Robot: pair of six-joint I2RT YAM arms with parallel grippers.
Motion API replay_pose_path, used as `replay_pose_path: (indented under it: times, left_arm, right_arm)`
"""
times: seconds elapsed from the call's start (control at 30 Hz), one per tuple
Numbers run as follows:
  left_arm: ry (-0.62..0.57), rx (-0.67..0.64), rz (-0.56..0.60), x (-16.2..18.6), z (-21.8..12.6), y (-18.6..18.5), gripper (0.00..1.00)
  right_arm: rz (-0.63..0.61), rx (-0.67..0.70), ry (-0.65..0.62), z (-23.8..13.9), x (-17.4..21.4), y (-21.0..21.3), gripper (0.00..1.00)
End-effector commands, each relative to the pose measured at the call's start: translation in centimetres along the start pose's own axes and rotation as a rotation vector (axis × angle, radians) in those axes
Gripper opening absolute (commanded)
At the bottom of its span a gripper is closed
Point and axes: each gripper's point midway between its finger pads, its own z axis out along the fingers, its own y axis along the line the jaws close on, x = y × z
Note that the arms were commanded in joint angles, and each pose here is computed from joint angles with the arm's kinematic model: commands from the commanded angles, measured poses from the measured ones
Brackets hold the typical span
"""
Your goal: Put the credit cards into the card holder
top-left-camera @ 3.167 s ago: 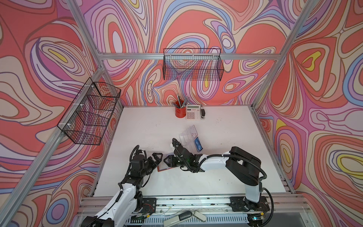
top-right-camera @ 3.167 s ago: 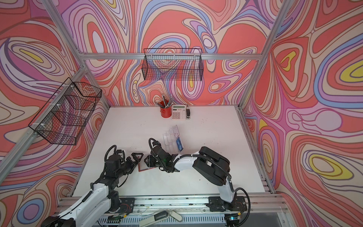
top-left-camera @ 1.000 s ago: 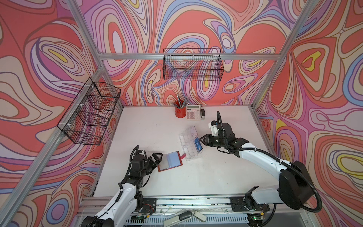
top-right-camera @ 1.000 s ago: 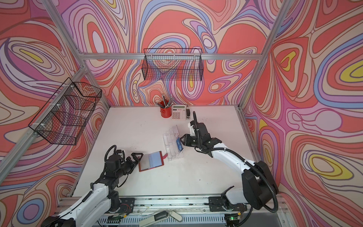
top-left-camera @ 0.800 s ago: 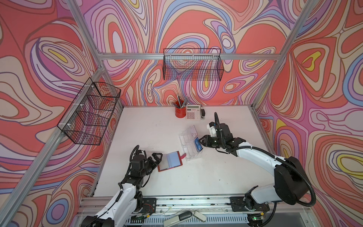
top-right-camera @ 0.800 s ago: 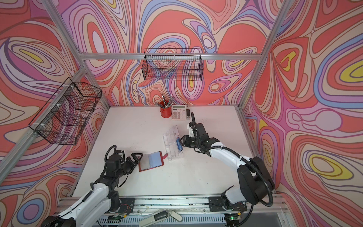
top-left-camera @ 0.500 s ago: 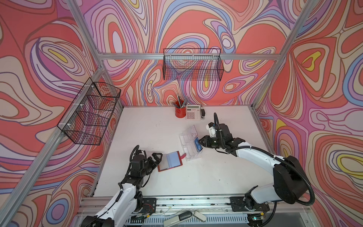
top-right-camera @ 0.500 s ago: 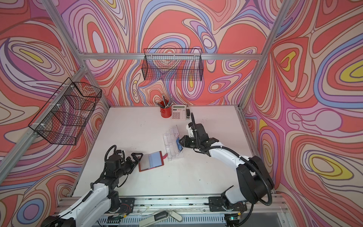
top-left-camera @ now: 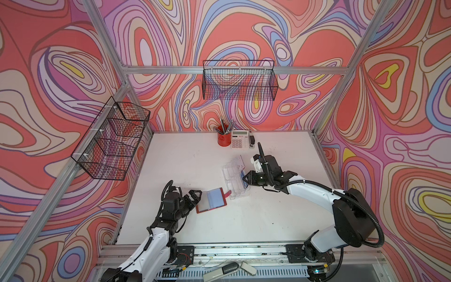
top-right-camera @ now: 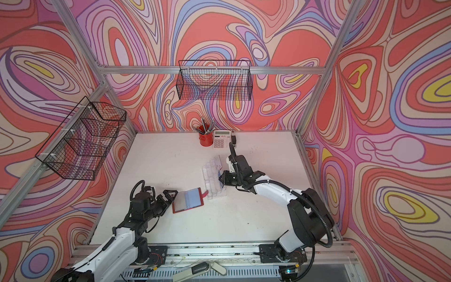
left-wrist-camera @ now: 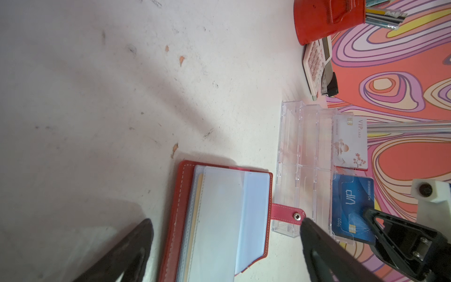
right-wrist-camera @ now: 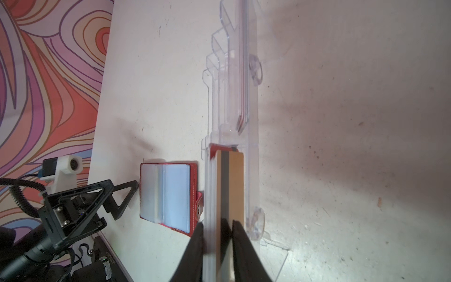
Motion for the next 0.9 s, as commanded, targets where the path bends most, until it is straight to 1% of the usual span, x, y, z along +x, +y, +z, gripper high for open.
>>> replay_pose_path:
  times: [0.0,0.13,0.3,0.5,0.87]
  left_arm:
    - [-0.011,0.001,0.011,-0.4,-0.1,-0.4,0.96]
    - [-0.015,-0.01,0.012,-0.4,-0.1,-0.1,0.96]
    - [-0.012,-0.003,0.013,-0.4,-0.1,-0.3,0.96]
    - [-0.01,-0.002,0.012,-0.4,-0.1,-0.4,0.96]
    - [-0.016,-0.005,0.015,-0.5,-0.2,-0.4,0.96]
  right_arm:
    - [-0.024,0.06,0.004,0.6,0.0,-0.2,0.22]
    - [-0.024,0.068,0.006,0.8,-0.1,-0.1,0.22]
    - [-0.03,0.064,-0.014,0.1,-0.7,0.5,0.19]
    - [-0.028,0.003,-0.016,-0.6,-0.9,1.9,0.18]
    - [-0.033,-0.03,-0.012,-1.1,-1.1,2.9,0.17]
